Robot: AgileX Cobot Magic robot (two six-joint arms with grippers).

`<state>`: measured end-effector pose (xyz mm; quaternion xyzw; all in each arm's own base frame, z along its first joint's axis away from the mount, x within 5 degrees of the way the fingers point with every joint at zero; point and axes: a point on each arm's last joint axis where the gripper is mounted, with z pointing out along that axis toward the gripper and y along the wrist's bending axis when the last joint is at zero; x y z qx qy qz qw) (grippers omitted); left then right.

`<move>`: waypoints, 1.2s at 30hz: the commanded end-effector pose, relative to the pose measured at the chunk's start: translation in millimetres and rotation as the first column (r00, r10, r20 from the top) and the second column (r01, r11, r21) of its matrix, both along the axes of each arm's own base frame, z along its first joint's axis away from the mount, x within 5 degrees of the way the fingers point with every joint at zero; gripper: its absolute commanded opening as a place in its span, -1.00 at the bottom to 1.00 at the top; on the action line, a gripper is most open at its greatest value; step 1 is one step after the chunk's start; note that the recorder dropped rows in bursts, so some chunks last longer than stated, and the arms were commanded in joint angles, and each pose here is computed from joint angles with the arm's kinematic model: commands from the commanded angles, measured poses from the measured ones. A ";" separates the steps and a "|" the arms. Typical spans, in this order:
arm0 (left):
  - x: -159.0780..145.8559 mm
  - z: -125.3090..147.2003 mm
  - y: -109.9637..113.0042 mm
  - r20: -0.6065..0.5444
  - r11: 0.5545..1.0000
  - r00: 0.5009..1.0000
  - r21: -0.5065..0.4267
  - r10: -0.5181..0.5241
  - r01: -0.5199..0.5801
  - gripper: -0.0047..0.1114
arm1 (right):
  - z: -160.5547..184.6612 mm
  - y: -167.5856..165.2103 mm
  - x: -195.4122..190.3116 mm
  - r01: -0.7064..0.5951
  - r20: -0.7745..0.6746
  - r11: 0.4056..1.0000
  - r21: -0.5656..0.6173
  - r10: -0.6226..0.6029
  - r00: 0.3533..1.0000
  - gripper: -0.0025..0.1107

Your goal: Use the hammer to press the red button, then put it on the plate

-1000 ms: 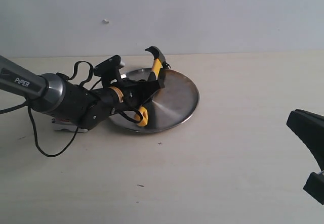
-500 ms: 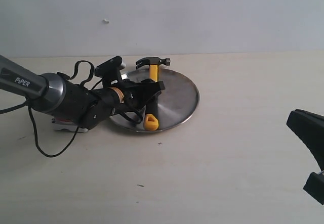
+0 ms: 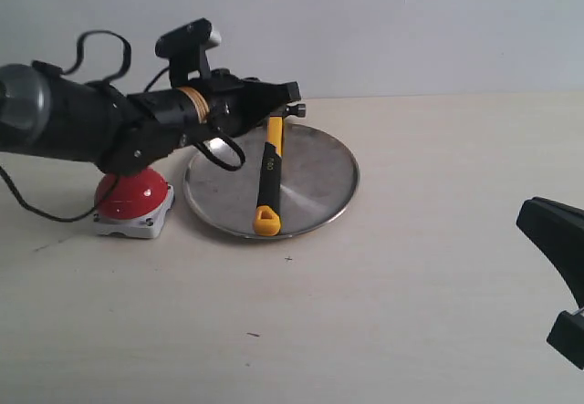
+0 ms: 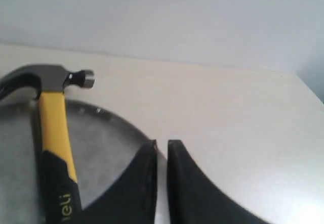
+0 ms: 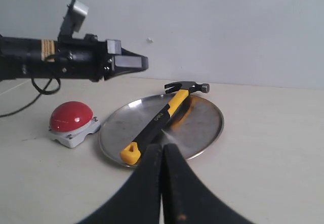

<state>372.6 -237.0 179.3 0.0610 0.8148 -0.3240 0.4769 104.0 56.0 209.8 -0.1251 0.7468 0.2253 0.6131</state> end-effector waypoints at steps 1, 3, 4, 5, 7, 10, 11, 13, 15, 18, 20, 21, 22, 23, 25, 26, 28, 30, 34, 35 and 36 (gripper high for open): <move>-20.7 46.4 9.3 0.094 0.992 0.993 0.113 -0.068 0.057 -0.92 | -0.9 -0.2 -1.2 -0.005 0.007 1.000 -0.012 0.005 1.000 -0.96; -31.0 63.3 18.0 0.124 0.984 0.990 0.171 -0.074 0.052 -0.92 | -2.5 -0.7 -1.2 -0.001 -0.007 1.000 -0.021 0.000 1.000 -0.96; -35.9 69.1 21.9 0.137 0.978 0.987 0.200 -0.079 0.051 -0.92 | -2.9 -0.8 -1.2 0.001 -0.011 1.000 -0.023 -0.001 1.000 -0.96; -42.0 75.8 27.2 0.148 0.969 0.985 0.241 -0.085 0.048 -0.92 | -2.9 -0.8 -1.2 0.000 -0.012 1.000 -0.023 0.000 1.000 -0.96; -53.9 84.6 37.7 0.154 0.947 0.984 0.318 -0.094 0.041 -0.92 | -2.9 -0.8 -1.2 0.000 -0.012 1.000 -0.023 0.000 1.000 -0.96; -73.9 94.0 54.7 0.150 0.905 0.983 0.424 -0.108 0.035 -0.92 | -2.9 -0.8 -1.2 0.000 -0.012 1.000 -0.023 0.000 1.000 -0.96; -81.7 96.8 60.0 0.154 0.898 0.982 0.439 -0.113 0.034 -0.92 | -2.9 -0.8 -1.2 0.001 -0.013 1.000 -0.022 -0.001 1.000 -0.96; -99.0 101.7 71.1 0.166 0.890 0.979 0.454 -0.119 0.032 -0.92 | -2.9 -0.8 -1.2 0.001 -0.013 1.000 -0.022 -0.001 1.000 -0.96; -114.0 102.9 79.7 0.179 0.893 0.976 0.449 -0.125 0.032 -0.92 | -2.9 -0.8 -1.2 0.001 -0.013 1.000 -0.022 -0.001 1.000 -0.96; -138.6 102.4 92.5 0.211 0.904 0.968 0.426 -0.137 0.036 -0.92 | -2.9 -0.8 -1.2 0.001 -0.013 1.000 -0.022 -0.001 1.000 -0.96; -154.0 102.1 101.0 0.232 0.910 0.962 0.414 -0.143 0.035 -0.92 | -2.9 -1.0 -1.1 0.004 -0.015 1.000 -0.016 -0.004 1.000 -0.96; -162.4 101.8 105.8 0.242 0.912 0.960 0.408 -0.143 0.034 -0.92 | -2.9 -1.0 -1.1 0.005 -0.016 1.000 -0.014 -0.005 1.000 -0.96; -169.9 101.0 110.9 0.254 0.916 0.957 0.400 -0.142 0.030 -0.92 | -2.9 -1.0 -1.1 0.005 -0.016 1.000 -0.014 -0.005 1.000 -0.96; -176.8 102.0 115.7 0.274 0.922 0.952 0.387 -0.139 0.024 -0.92 | -2.9 -1.0 -1.1 0.005 -0.016 1.000 -0.014 -0.005 1.000 -0.96; -190.4 98.7 126.3 0.309 0.934 0.943 0.356 -0.128 0.010 -0.92 | -2.9 -1.0 -1.1 0.005 -0.016 1.000 -0.014 -0.005 1.000 -0.96; -195.5 97.1 130.7 0.324 0.940 0.938 0.342 -0.121 0.003 -0.92 | -2.9 -1.0 -1.1 0.005 -0.016 1.000 -0.014 -0.005 1.000 -0.96; -207.1 92.2 141.2 0.358 0.949 0.928 0.314 -0.102 -0.017 -0.92 | -2.9 -1.0 -1.1 0.005 -0.016 1.000 -0.014 -0.005 1.000 -0.96; -216.1 86.3 151.5 0.376 0.953 0.923 0.301 -0.076 -0.044 -0.92 | -2.9 -1.0 -1.1 0.005 -0.016 1.000 -0.014 -0.005 1.000 -0.96; -233.3 83.3 170.9 0.425 0.954 0.905 0.274 -0.007 -0.121 -0.92 | -2.9 -1.0 -1.1 0.005 -0.016 1.000 -0.014 -0.005 1.000 -0.96; -236.8 83.0 175.0 0.435 0.954 0.900 0.264 0.012 -0.141 -0.92 | -2.9 -1.0 -1.1 0.005 -0.016 1.000 -0.014 -0.005 1.000 -0.96; -240.9 82.1 180.1 0.447 0.953 0.894 0.253 0.037 -0.166 -0.92 | -2.9 -1.0 -1.1 0.005 -0.016 1.000 -0.014 -0.005 1.000 -0.96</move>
